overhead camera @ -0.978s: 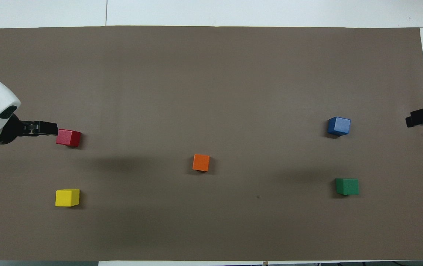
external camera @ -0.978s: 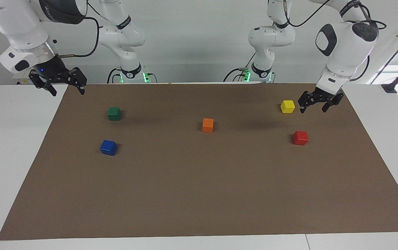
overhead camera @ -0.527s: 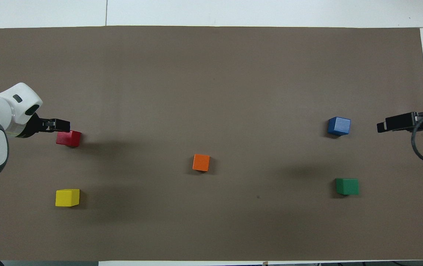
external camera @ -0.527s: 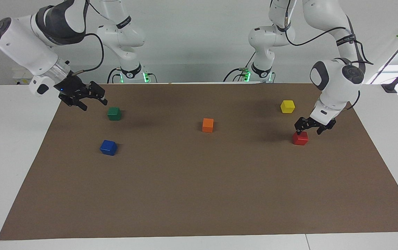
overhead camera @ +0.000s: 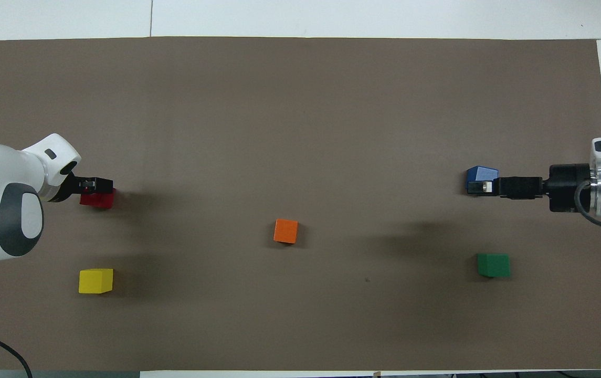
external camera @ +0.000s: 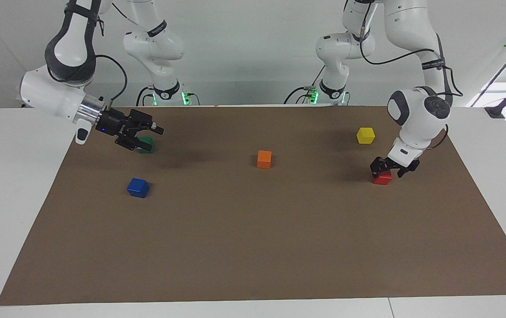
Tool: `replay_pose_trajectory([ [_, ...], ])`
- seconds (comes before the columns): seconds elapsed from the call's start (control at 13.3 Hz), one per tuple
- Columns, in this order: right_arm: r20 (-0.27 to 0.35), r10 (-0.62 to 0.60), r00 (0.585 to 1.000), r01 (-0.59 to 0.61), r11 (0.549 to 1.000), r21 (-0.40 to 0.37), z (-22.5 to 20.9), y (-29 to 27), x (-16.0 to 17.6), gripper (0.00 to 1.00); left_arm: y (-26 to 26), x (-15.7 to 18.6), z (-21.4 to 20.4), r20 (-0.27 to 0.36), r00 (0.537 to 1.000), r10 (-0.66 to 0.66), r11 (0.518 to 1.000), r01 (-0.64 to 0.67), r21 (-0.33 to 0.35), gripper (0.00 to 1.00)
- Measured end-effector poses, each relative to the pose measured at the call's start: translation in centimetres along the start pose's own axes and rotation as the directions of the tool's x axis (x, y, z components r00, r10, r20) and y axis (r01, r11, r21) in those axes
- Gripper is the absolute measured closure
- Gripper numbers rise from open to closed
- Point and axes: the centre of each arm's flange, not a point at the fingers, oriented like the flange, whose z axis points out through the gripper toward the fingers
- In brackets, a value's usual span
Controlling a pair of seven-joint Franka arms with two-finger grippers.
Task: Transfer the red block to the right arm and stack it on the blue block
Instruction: 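Lift the red block with the left gripper while the right gripper approaches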
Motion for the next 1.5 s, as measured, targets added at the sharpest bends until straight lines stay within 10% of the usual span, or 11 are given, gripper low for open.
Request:
replay_pose_trajectory([
  [0.3,0.012,0.001,1.0,-0.004,0.967,0.255,4.0,0.3,-2.4,0.0,0.4,-0.7,1.2,0.015,1.0,0.003,1.0,-0.003,-0.003,0.09],
  [0.45,0.042,0.024,0.999,-0.039,0.922,0.384,6.6,-0.2,-3.7,0.0,0.5,-0.9,1.4,0.031,0.999,-0.017,1.0,0.017,-0.005,0.29],
  [0.6,0.082,0.021,0.996,-0.062,0.845,0.531,9.7,-0.3,-4.9,0.0,1.0,-0.7,0.7,0.083,0.99,-0.117,0.993,0.118,-0.006,0.45],
  [0.98,0.123,0.032,0.992,-0.119,0.57,0.813,18.3,-0.8,-5.8,0.0,7.1,2.6,-10.1,0.209,0.891,-0.403,0.905,0.423,-0.056,0.45],
  [1.2,0.125,0.042,0.991,-0.131,0.46,0.878,22.1,-3.6,-6.4,0.0,10.3,1.8,-17.7,0.271,0.746,-0.609,0.758,0.648,-0.079,0.45],
  [1.5,0.176,0.047,0.983,-0.182,0.292,0.939,26.1,-4.6,-8.3,0.0,17.8,-1.3,-25.6,0.362,0.425,-0.83,0.425,0.901,-0.086,0.45],
])
